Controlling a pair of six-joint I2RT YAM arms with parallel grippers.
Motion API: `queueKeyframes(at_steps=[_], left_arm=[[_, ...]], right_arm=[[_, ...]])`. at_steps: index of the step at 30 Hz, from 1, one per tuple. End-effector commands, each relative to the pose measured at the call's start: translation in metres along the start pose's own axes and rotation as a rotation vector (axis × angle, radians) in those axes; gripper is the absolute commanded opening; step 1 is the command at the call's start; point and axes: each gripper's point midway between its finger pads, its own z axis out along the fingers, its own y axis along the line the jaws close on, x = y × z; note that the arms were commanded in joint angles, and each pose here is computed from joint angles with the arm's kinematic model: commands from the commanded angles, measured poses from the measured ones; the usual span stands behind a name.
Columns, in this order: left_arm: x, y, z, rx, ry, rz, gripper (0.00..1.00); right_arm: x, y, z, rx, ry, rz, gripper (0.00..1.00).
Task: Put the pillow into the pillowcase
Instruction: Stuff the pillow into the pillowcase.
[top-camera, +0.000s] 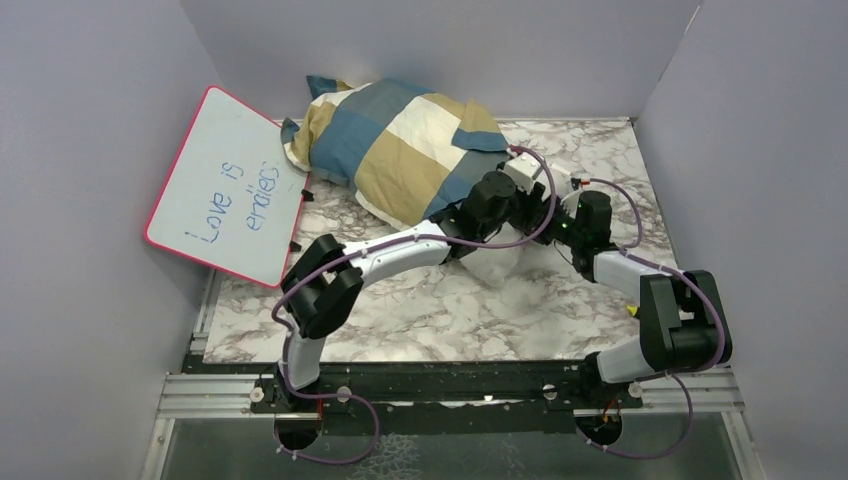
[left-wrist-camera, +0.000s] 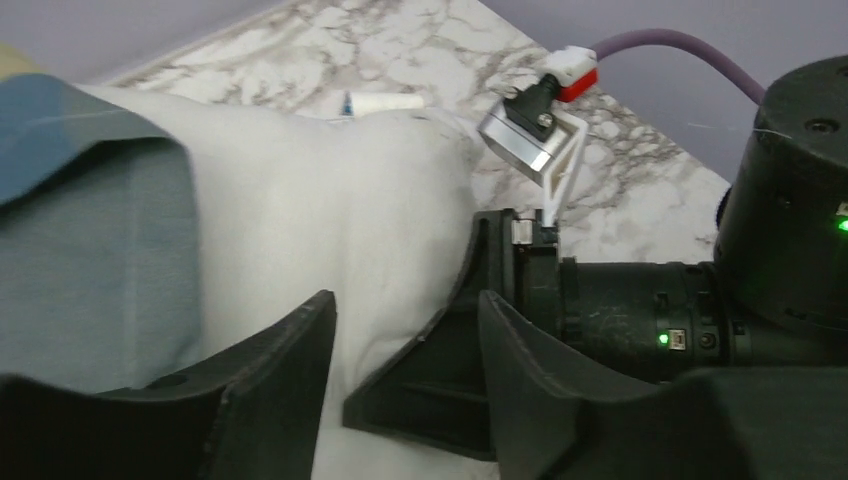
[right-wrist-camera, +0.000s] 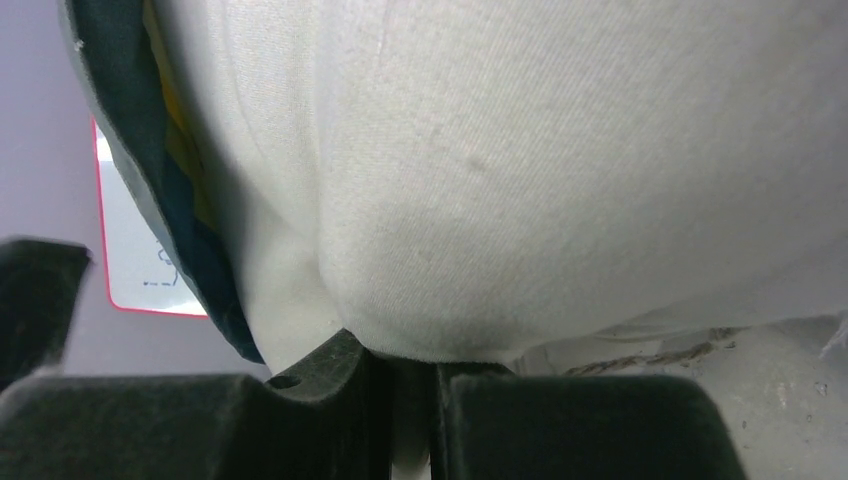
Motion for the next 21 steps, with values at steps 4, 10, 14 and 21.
queueKeyframes(at_steps=[4, 10, 14, 21], left_arm=[[-0.020, 0.064, -0.045, -0.334, 0.035, 0.172, 0.74], [-0.012, 0.079, -0.046, -0.384, 0.084, 0.309, 0.84], [0.000, 0.076, -0.037, -0.355, 0.117, 0.334, 0.87], [0.023, 0.103, -0.029, -0.479, 0.182, 0.388, 0.82]], right_arm=[[0.008, -0.002, 0.000, -0.008, 0.011, -0.038, 0.13], [0.005, 0.001, 0.001, -0.012, 0.008, -0.048, 0.13], [0.004, 0.000, 0.002, -0.011, 0.007, -0.051, 0.14], [0.002, 0.002, 0.004, -0.018, 0.013, -0.058, 0.14]])
